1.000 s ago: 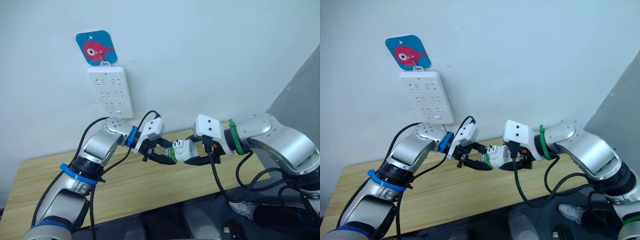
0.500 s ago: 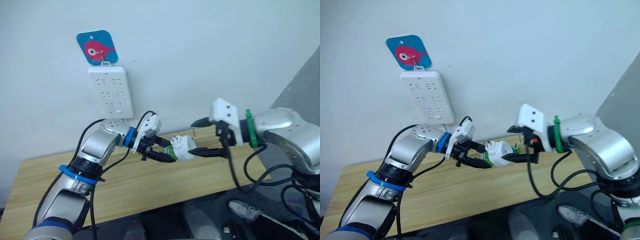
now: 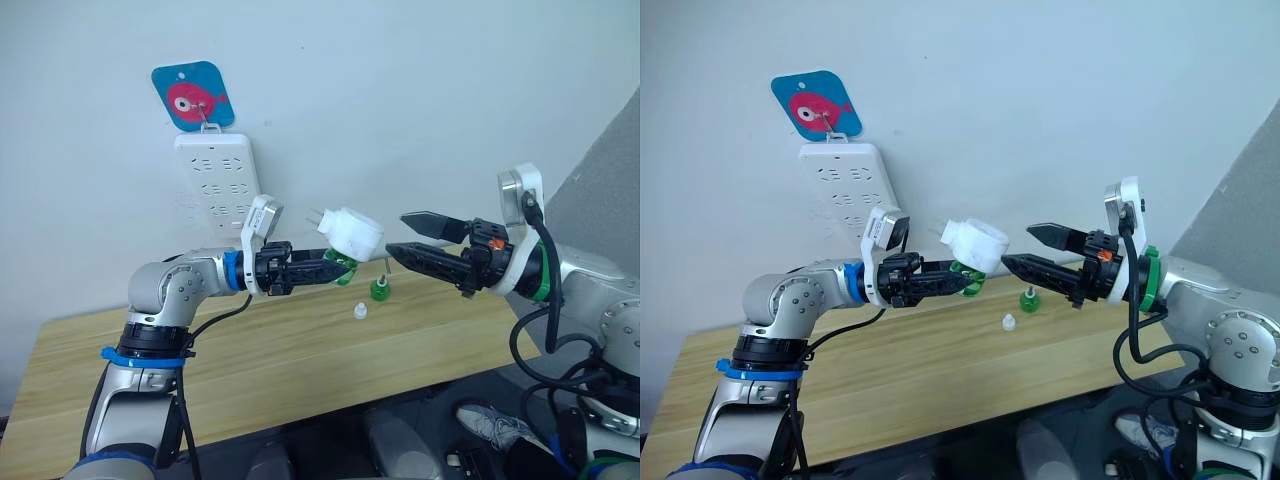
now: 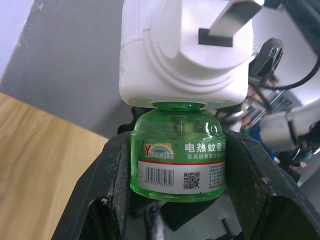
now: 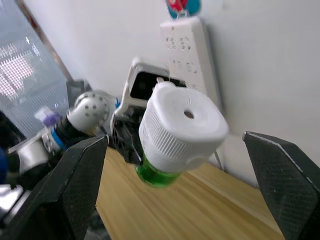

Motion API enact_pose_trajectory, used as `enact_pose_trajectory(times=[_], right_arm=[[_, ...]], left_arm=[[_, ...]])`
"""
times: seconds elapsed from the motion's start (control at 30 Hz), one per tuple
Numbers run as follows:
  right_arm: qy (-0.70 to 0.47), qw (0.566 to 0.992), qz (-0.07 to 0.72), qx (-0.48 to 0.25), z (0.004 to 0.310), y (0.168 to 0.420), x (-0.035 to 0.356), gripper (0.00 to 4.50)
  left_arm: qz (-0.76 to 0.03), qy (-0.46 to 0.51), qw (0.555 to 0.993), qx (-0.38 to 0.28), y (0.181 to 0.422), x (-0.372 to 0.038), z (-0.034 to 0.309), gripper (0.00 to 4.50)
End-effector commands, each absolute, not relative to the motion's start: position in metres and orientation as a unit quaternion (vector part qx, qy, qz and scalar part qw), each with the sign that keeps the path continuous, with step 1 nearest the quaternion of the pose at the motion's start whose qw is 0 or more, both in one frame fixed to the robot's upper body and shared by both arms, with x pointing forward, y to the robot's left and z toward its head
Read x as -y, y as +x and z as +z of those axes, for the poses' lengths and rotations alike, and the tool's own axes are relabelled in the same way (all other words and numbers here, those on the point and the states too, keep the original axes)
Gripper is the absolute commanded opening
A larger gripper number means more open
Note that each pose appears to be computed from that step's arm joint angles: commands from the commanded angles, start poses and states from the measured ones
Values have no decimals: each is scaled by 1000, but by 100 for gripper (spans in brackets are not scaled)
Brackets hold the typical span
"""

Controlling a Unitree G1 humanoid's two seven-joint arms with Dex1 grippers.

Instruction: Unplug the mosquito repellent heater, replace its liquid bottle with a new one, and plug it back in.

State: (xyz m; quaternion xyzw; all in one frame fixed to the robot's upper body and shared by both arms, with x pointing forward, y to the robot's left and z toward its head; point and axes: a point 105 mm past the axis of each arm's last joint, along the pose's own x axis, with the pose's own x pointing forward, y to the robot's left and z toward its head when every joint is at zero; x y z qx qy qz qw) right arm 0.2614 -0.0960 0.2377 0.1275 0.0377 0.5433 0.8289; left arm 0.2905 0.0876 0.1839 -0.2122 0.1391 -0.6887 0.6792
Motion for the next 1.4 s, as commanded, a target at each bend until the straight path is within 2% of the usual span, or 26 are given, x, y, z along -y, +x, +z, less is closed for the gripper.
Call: enact_pose_trajectory(times=[0.03,0.1,0.3,0.57,0.97,1.13,1.4], right_arm=[[154,831,534,-23,244,264,94,450],[170,833,526,-26,243,268,92,450],[257,782,566,-46,245,261,77,450],[295,743,598,-48,254,258,66,450],[298,724,621,-40,263,258,53,450],[295,721,625,-46,262,257,50,297],[292,717,632,-45,265,253,48,293]], left_arm=[[-701,-210,673,-108,286,-86,206,225],[-701,-216,671,-106,285,-85,210,225],[-707,-240,657,-105,280,-84,217,225],[-716,-261,637,-115,273,-83,224,225],[-716,-263,636,-118,271,-82,224,225],[-717,-258,637,-120,271,-83,223,225],[-708,-255,646,-124,274,-83,220,225]])
